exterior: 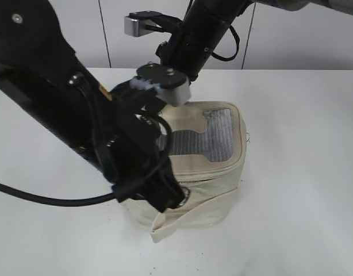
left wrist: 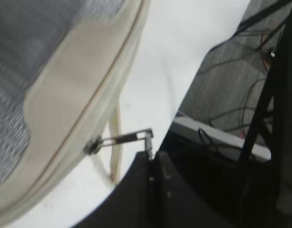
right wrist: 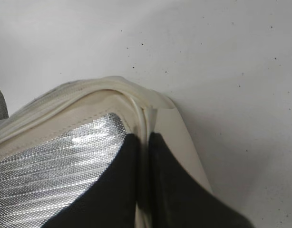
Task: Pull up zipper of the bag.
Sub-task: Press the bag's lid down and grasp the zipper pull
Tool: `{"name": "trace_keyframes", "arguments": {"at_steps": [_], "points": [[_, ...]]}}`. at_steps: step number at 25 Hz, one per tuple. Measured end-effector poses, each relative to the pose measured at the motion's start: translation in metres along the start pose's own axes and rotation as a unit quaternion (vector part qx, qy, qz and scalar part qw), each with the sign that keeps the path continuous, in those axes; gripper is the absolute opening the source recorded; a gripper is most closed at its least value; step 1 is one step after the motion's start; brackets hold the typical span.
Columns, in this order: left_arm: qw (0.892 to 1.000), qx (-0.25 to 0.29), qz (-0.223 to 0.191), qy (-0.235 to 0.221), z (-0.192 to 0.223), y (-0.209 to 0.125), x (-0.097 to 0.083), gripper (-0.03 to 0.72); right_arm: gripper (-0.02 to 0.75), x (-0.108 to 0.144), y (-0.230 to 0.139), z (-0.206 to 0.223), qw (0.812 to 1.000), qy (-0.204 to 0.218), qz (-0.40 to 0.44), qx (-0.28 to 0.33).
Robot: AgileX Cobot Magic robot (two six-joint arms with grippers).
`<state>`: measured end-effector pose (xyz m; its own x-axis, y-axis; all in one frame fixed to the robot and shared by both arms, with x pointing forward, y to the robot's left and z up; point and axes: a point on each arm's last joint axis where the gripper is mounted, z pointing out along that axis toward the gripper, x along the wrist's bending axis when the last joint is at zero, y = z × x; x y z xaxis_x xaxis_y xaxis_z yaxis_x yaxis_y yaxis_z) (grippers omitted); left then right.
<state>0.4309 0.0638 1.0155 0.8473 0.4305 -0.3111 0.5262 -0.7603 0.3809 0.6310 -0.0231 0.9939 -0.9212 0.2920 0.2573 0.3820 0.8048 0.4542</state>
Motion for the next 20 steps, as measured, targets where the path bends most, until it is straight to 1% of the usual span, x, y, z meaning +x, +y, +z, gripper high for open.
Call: {"name": "trace_keyframes", "arguments": {"at_steps": [2, 3, 5, 8, 15, 17, 18, 20], "points": [[0.999, -0.039, 0.005, 0.007, 0.009, 0.01, -0.015, -0.003, 0.036, 0.0, 0.0, 0.0, 1.0, 0.0, 0.001, -0.001], [0.998, -0.055, 0.005, 0.008, 0.013, 0.014, -0.019, -0.003, 0.036, 0.0, 0.0, 0.0, 1.0, 0.0, 0.001, -0.001], [0.998, -0.07, 0.004, 0.006, 0.022, 0.019, -0.027, -0.003, 0.036, 0.0, 0.0, 0.0, 1.0, 0.0, 0.001, -0.001], [0.997, -0.072, -0.001, 0.005, 0.029, 0.02, -0.027, -0.003, 0.036, 0.0, 0.0, 0.0, 1.0, 0.0, 0.002, -0.001], [0.997, -0.071, -0.001, 0.006, 0.029, 0.02, -0.027, -0.001, 0.036, 0.0, 0.0, 0.0, 1.0, 0.0, 0.014, -0.001], [0.998, -0.068, -0.007, 0.003, 0.029, 0.02, -0.027, 0.016, 0.039, 0.0, 0.0, 0.0, 1.0, 0.0, 0.025, -0.001], [0.998, -0.068, -0.011, 0.001, 0.028, 0.019, -0.028, 0.034, 0.054, 0.0, 0.0, 0.0, 0.999, 0.0, 0.033, -0.001], [0.997, -0.069, -0.018, -0.001, 0.022, 0.018, -0.031, 0.09, 0.116, 0.0, 0.001, -0.001, 0.999, 0.0, 0.044, -0.001]]}}
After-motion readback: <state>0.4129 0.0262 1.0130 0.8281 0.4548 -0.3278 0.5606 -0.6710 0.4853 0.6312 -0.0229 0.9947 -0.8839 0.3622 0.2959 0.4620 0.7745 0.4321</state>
